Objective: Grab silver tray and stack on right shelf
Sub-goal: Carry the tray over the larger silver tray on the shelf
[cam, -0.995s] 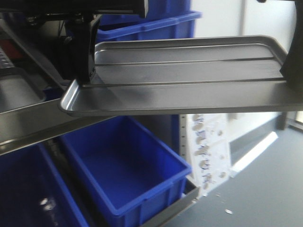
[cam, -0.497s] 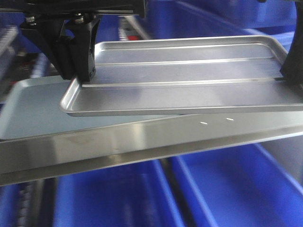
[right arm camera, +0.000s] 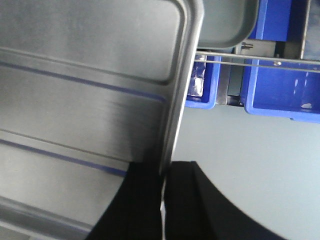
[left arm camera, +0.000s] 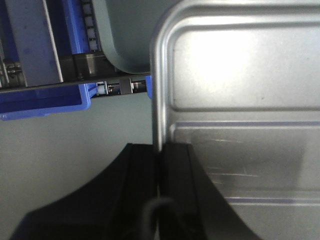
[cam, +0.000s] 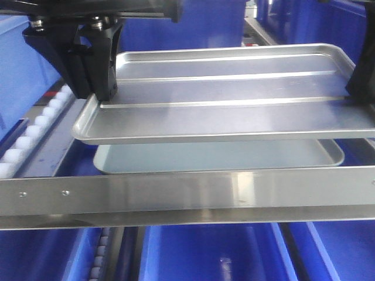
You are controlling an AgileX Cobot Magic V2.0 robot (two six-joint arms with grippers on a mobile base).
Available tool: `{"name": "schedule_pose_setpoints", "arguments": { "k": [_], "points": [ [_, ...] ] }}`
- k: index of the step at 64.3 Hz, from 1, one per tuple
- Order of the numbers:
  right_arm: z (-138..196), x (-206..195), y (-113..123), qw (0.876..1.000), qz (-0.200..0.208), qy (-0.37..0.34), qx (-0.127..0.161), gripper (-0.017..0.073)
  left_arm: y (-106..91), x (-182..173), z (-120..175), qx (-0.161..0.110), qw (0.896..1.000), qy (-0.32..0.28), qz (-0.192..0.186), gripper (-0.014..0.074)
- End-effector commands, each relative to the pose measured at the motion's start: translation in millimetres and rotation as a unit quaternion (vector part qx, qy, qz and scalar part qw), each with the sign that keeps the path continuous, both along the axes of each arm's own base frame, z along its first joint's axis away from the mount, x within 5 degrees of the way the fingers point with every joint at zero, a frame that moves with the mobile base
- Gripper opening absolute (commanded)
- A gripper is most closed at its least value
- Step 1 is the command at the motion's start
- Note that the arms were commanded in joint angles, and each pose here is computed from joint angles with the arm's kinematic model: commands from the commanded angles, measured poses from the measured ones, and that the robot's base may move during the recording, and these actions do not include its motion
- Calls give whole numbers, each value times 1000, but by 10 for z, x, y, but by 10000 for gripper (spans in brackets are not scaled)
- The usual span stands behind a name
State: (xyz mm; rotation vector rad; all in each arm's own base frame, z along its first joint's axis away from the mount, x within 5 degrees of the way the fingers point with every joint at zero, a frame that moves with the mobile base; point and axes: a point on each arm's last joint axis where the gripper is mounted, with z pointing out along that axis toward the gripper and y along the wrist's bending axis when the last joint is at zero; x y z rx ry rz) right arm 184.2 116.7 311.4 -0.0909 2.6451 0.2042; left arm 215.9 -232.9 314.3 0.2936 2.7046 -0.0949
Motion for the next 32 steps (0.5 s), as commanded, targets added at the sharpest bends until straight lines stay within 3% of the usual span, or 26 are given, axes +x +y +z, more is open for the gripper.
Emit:
{"name": "schedule_pose_setpoints", "arguments": {
  "k": [1, 32],
  "points": [
    [168, 16, 13, 998, 20, -56, 20, 57, 1, -35, 198, -25, 999, -30, -16, -101],
    [168, 16, 13, 998, 20, -56, 20, 57, 1, -35, 198, -25, 999, -30, -16, -101]
  ]
}}
